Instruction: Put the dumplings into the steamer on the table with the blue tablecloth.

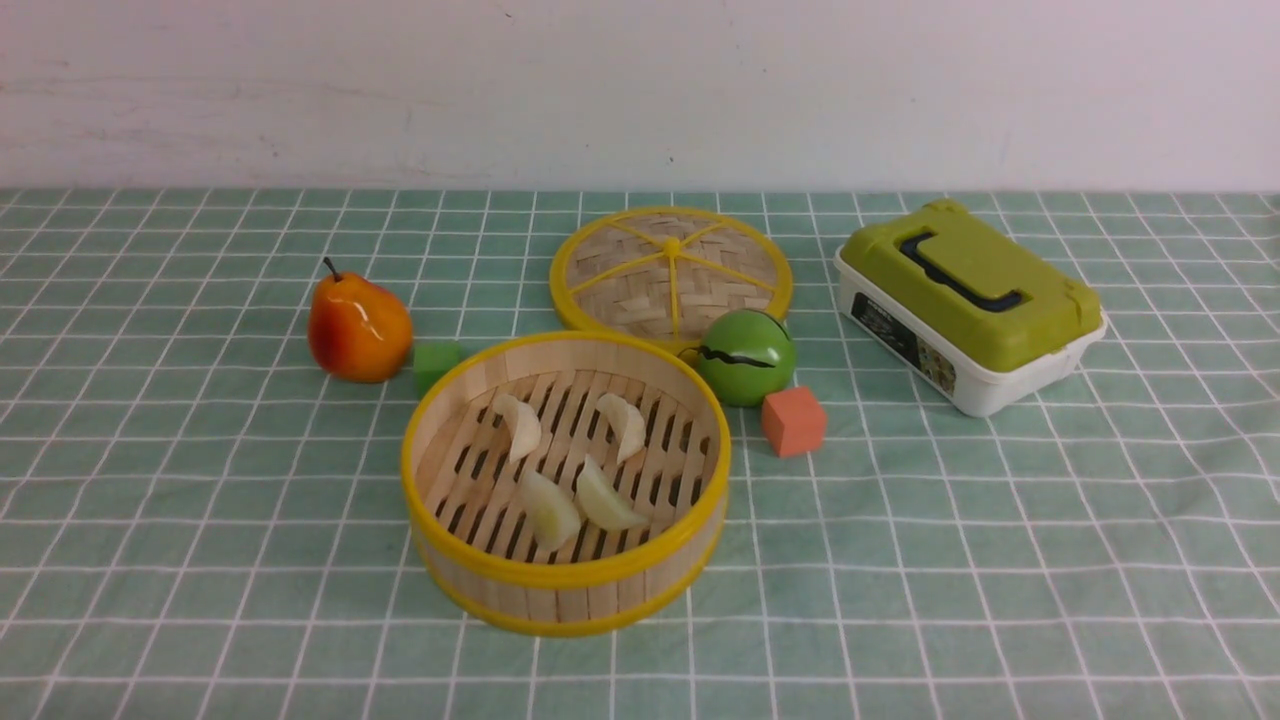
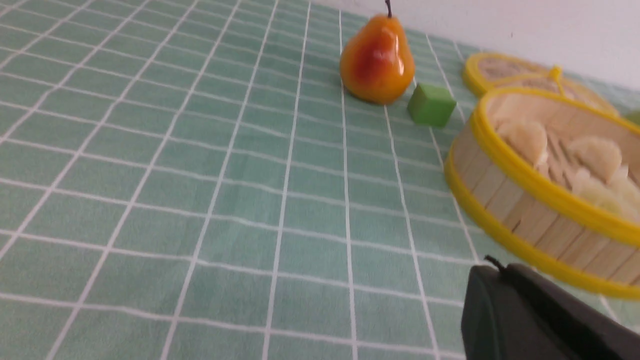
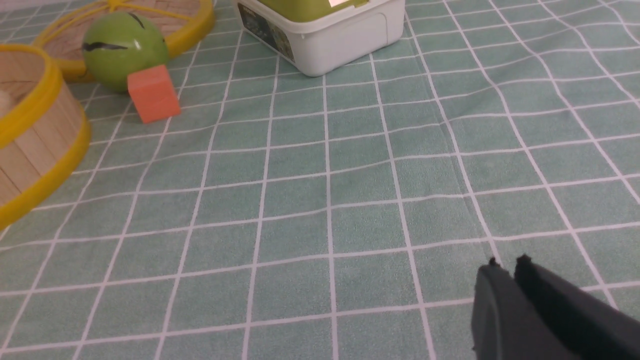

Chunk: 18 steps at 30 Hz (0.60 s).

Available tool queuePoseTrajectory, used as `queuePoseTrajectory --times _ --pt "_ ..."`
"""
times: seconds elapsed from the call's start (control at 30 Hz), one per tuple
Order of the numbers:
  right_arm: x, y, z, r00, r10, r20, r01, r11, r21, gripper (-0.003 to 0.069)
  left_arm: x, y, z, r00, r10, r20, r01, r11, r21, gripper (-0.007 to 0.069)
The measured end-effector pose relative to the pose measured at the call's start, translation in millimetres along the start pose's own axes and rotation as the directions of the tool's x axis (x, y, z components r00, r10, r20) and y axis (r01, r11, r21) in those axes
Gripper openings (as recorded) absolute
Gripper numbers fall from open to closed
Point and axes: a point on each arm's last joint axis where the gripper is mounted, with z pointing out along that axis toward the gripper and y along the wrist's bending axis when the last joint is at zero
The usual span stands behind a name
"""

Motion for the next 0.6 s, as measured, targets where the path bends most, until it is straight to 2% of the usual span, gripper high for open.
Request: queuePoseTrajectory --times 0.13,0.6 --pt "0.0 0.0 0.0 1.0 0.0 0.0 0.0 1.0 0.0 0.0042 8.9 0.3 0.0 0.993 0.081 -0.088 -0.081 0.997 0.005 -0.0014" --pt "0.0 0.0 0.0 1.0 0.0 0.0 0.0 1.0 0.0 0.0057 9.0 0.1 0.0 0.992 0.089 -0.089 -0.088 0.996 0.008 -0.0014"
